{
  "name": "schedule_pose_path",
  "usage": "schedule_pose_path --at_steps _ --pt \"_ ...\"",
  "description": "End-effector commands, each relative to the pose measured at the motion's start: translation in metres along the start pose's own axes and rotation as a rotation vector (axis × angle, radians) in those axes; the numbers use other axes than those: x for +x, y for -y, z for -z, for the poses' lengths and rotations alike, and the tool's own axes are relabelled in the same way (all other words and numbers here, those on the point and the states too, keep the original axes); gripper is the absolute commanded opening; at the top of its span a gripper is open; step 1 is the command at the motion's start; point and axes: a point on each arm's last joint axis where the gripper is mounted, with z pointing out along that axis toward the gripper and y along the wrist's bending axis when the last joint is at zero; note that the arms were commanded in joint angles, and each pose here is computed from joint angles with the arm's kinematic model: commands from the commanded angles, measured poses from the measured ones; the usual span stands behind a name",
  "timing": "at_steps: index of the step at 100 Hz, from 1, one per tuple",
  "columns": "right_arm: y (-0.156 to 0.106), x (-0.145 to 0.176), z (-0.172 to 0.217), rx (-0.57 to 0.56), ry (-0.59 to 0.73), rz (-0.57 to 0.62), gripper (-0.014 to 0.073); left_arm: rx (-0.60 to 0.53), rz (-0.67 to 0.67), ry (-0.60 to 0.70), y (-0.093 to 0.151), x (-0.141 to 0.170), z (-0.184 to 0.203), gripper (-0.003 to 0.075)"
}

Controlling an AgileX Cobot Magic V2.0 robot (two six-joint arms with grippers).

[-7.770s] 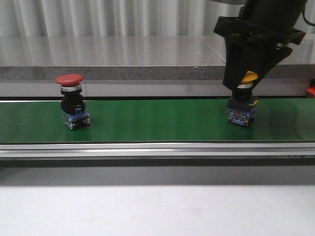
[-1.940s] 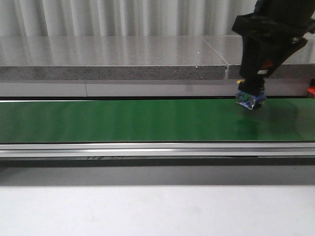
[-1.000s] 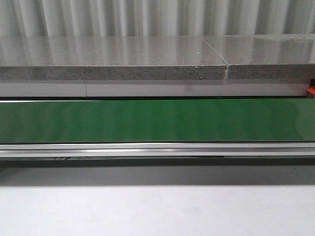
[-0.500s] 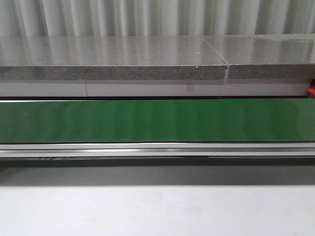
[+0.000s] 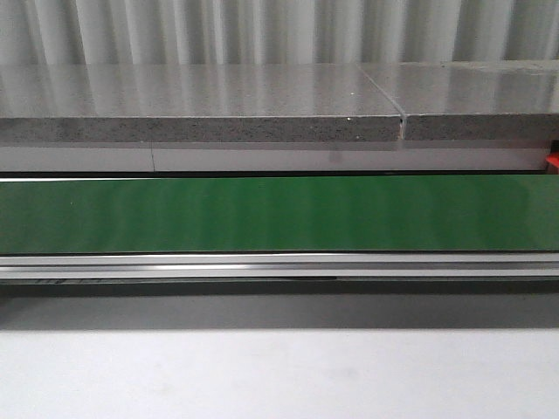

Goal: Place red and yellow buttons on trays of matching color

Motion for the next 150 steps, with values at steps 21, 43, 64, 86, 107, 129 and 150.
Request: schedule_pose_path --at_steps 21,43,64,86,107,129,150 --pt "-0.007 -0.018 0.021 -0.029 0.070 -0.005 0.0242 0.012 0.010 0.080 0.001 -0.013 0.003 -0.0021" --pt "-0.007 -0.018 0.021 -0.029 0.069 -0.005 0.0461 0.012 0.010 0.080 0.001 -0.013 0.003 -0.0021" --pt "-0.011 -0.024 0.040 -0.040 0.105 0.002 0.0454 0.012 0.010 0.080 0.001 -0.013 0.003 -0.0021" --pt "-0.022 -0.032 0.082 -0.068 0.184 0.022 0.0454 0.012 0.010 0.080 0.001 -0.013 0.003 -0.0021" --pt "-0.046 -0.026 0.115 -0.088 0.195 0.155 0.0364 0.012 0.010 0.080 0.001 -0.013 0.003 -0.0021" --pt "-0.082 -0.001 0.135 -0.107 0.147 0.304 0.0057 0.012 0.010 0.080 0.001 -0.013 0.003 -0.0021" --pt "-0.113 0.033 0.153 -0.135 0.136 0.455 -0.0069 0.012 0.010 0.080 0.001 -0.013 0.003 -0.0021"
